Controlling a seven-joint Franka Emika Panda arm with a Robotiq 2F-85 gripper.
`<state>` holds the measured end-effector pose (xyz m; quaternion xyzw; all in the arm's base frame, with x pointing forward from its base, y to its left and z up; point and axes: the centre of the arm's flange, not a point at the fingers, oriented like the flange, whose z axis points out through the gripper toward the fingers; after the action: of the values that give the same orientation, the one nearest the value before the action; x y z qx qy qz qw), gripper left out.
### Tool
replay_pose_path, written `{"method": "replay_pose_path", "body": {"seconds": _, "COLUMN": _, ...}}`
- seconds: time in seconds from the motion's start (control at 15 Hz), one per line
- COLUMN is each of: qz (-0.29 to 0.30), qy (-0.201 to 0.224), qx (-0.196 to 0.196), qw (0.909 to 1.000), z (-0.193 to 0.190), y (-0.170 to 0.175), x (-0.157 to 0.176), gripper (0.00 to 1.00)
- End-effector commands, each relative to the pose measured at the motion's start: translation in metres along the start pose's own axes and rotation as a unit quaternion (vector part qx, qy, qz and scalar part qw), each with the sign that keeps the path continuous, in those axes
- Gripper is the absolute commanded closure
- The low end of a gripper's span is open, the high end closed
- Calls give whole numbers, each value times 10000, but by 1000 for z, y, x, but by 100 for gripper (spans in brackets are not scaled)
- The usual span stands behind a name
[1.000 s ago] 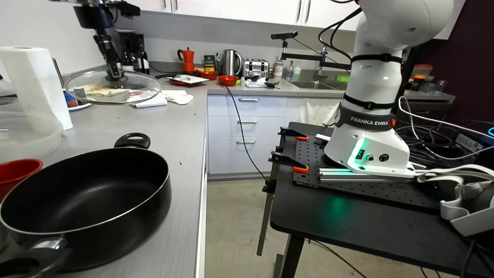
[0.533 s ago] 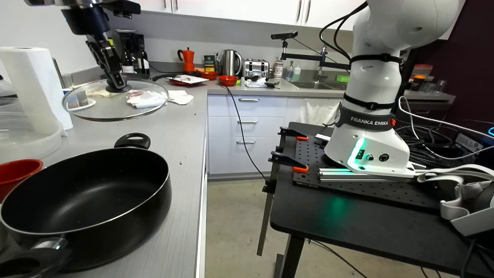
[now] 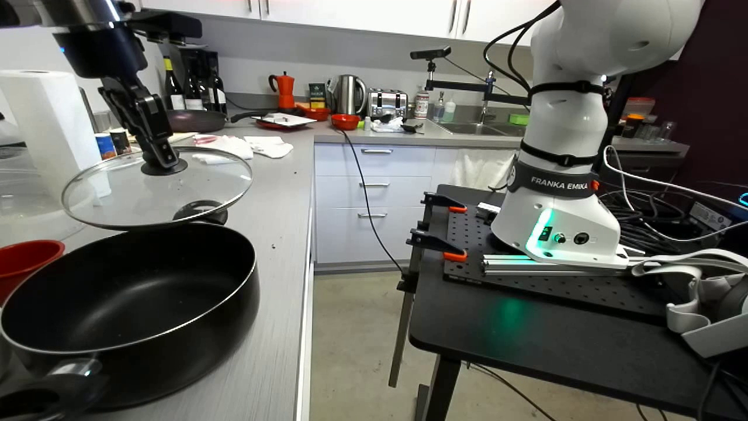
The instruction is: Put the lid on the pot
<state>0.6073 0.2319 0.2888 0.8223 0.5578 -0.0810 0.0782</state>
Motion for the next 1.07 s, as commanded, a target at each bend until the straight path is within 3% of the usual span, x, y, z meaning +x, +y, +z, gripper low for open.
{"method": "replay_pose_path", "body": {"seconds": 0.0, "qz": -199, "qy": 93, "qx": -139, "qw": 9997, "z": -3, "y": -27, "x": 17, "gripper": 75}}
{"method": "replay_pose_path", "body": {"seconds": 0.6, "qz": -670, "qy": 349, "qx": -72, "qw": 9971, "z": 15, "y": -70, "x": 70, "gripper": 75}}
{"method": "replay_pose_path", "body": {"seconds": 1.0, "qz": -776, "qy": 417, "qx": -34, "qw": 9961, "z": 21, "y": -87, "x": 89, "gripper": 75}}
